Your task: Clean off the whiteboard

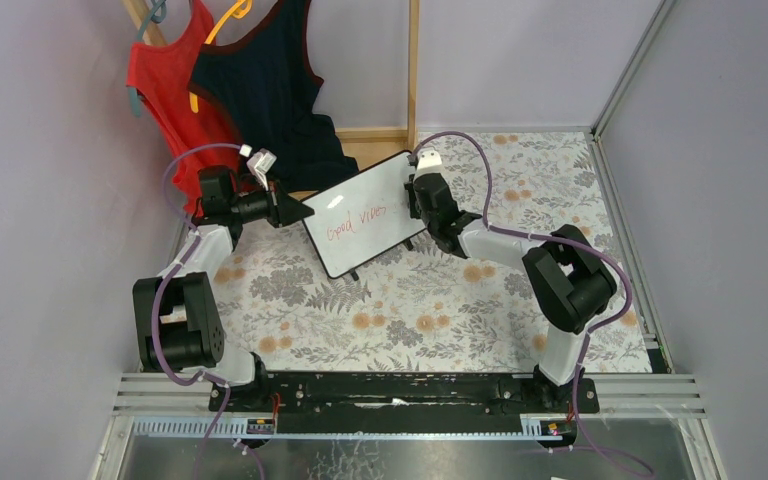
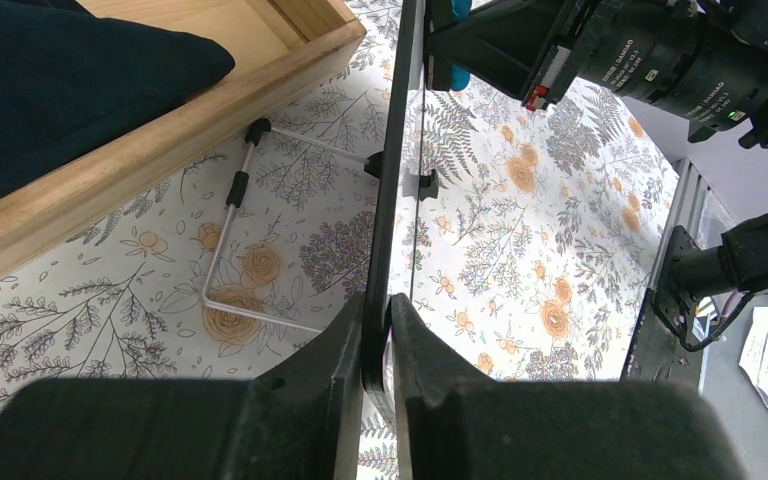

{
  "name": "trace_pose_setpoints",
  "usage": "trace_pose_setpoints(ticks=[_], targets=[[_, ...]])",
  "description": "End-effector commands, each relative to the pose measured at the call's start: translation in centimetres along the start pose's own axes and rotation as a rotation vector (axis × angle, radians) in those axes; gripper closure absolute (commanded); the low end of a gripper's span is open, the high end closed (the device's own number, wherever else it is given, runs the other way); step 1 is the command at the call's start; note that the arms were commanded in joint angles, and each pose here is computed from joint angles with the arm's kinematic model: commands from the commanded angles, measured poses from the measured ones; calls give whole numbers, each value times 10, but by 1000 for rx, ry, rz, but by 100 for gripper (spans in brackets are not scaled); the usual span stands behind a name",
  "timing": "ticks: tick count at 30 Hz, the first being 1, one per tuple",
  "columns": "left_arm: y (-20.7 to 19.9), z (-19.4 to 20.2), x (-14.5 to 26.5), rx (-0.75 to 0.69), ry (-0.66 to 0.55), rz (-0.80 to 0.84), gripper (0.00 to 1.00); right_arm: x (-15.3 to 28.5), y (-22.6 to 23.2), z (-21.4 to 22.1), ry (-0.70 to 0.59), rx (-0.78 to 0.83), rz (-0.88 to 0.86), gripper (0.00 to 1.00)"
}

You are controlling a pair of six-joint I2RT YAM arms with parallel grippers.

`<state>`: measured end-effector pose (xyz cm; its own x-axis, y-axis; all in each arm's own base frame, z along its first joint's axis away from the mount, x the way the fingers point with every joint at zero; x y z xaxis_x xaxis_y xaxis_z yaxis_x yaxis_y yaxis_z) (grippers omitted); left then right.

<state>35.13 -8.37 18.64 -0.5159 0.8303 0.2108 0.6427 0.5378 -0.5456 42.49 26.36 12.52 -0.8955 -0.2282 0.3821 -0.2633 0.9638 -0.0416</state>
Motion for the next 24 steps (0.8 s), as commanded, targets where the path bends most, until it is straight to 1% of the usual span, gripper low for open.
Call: trace_pose_setpoints(ticks=[1, 15, 24], targets=[[-3, -8, 4, -44, -13, -13, 89, 7, 3, -17, -52, -39, -28, 100], [-4, -7, 3, -40, -11, -6, 89, 26, 74, -27, -94, -56, -169, 100], [-4, -7, 3, -37, -10, -4, 89, 41, 109, -40, -131, -91, -269, 100]])
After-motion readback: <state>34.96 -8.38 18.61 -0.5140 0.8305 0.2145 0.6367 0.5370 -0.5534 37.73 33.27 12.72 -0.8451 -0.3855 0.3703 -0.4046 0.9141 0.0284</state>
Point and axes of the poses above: each gripper's point midway between its finger pads, its own x axis back along the fingers, its own y axis along the line the jaws close on, z = x × y, the point moved 2 cm from there along x, back along the fingers, and after that the axes turned 3 degrees about x, right-handed, at the moved point
